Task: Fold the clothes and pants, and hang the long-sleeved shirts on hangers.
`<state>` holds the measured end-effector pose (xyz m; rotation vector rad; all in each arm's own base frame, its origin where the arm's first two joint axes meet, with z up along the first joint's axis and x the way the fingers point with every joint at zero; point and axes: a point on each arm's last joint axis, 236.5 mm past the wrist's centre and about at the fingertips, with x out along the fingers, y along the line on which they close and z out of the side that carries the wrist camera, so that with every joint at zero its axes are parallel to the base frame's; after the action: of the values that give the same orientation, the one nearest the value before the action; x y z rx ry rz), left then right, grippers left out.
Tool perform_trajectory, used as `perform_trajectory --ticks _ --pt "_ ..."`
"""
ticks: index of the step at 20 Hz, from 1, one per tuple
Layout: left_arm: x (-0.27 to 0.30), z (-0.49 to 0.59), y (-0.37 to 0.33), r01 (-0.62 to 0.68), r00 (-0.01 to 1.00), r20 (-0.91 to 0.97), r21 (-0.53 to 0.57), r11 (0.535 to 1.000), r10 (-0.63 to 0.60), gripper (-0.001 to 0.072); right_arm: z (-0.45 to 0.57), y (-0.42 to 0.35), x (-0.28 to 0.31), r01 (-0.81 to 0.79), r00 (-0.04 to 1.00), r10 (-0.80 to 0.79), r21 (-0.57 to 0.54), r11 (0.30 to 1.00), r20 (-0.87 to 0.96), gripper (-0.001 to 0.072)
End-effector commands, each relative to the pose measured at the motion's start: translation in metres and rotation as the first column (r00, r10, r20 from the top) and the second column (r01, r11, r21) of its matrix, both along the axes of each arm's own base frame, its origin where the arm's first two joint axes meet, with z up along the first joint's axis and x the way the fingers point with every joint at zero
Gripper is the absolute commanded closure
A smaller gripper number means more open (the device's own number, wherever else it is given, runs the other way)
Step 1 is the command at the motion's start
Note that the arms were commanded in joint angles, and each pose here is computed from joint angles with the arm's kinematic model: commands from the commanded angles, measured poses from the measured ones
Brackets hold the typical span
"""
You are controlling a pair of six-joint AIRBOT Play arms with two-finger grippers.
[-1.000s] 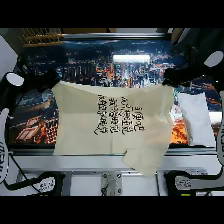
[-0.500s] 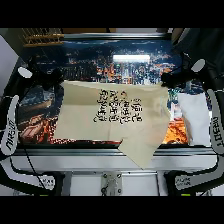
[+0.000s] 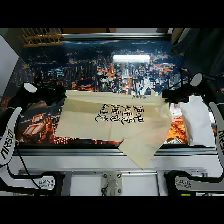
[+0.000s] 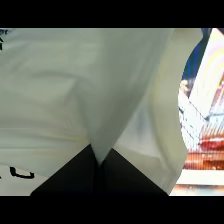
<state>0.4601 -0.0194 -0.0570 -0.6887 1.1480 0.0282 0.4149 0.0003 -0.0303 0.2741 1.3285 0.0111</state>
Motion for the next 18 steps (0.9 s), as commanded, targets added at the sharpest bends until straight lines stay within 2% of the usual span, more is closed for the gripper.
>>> perform_trajectory --ticks 1,5,6,7,8,9,10,12,14,16,18 --pt "-0.025 -0.028 -0.005 0.002 0.998 -0.065 -0.004 1.0 -0.002 0.0702 -0.035 0.006 -0.035 -0.008 0.996 0.008 0.002 1.0 -0.091 0.0703" --pt "-0.031 -0.033 -0.009 0.002 0.997 -0.082 -0.013 1.0 -0.003 0.0702 -0.049 0.014 -0.045 -0.007 0.994 0.008 0.015 1.0 -0.112 0.0698" --pt "-0.032 -0.033 -0.009 0.004 0.996 -0.085 -0.015 1.0 -0.005 0.0681 -0.048 0.016 -0.044 -0.002 0.994 0.005 0.025 1.0 -0.11 0.0688" --pt "-0.032 -0.03 -0.01 0.004 0.997 -0.081 -0.016 1.0 -0.006 0.041 -0.046 0.015 -0.043 -0.002 0.995 0.005 0.023 1.0 -0.104 0.0656" --pt "-0.03 -0.022 -0.008 0.001 0.998 -0.061 -0.013 1.0 -0.001 0.02 -0.041 0.015 -0.042 -0.002 0.996 0.004 0.022 1.0 -0.093 0.0448" --pt "-0.027 -0.007 -0.003 -0.008 1.0 -0.025 -0.007 1.0 0.007 0.0201 -0.03 0.012 -0.039 -0.006 0.998 0.007 0.016 1.0 -0.07 0.0217" --pt "-0.026 0.011 0.003 -0.018 1.0 0.014 0.003 1.0 0.018 0.0202 -0.015 0.008 -0.037 -0.001 0.999 0.002 0.011 1.0 -0.042 0.0181" --pt "-0.04 0.045 0.021 -0.007 0.999 0.048 0.054 0.999 0.004 0.0202 0.025 -0.007 -0.04 0.024 0.999 -0.024 -0.006 1.0 0.032 0.0181" --pt "-0.077 0.053 0.044 0.021 1.0 -0.01 0.155 0.988 -0.019 0.0202 0.062 -0.019 -0.052 0.054 0.994 -0.052 -0.016 0.998 0.097 0.0182" --pt "-0.122 0.038 0.064 -0.017 0.995 -0.094 0.212 0.977 0.037 0.0202 0.095 -0.021 -0.061 0.064 0.983 -0.058 -0.026 0.998 0.174 0.0182" --pt "-0.163 0.014 0.069 -0.076 0.982 -0.155 0.201 0.977 0.108 0.0202 0.119 -0.019 -0.065 0.065 0.968 -0.056 -0.029 0.997 0.245 0.0182"
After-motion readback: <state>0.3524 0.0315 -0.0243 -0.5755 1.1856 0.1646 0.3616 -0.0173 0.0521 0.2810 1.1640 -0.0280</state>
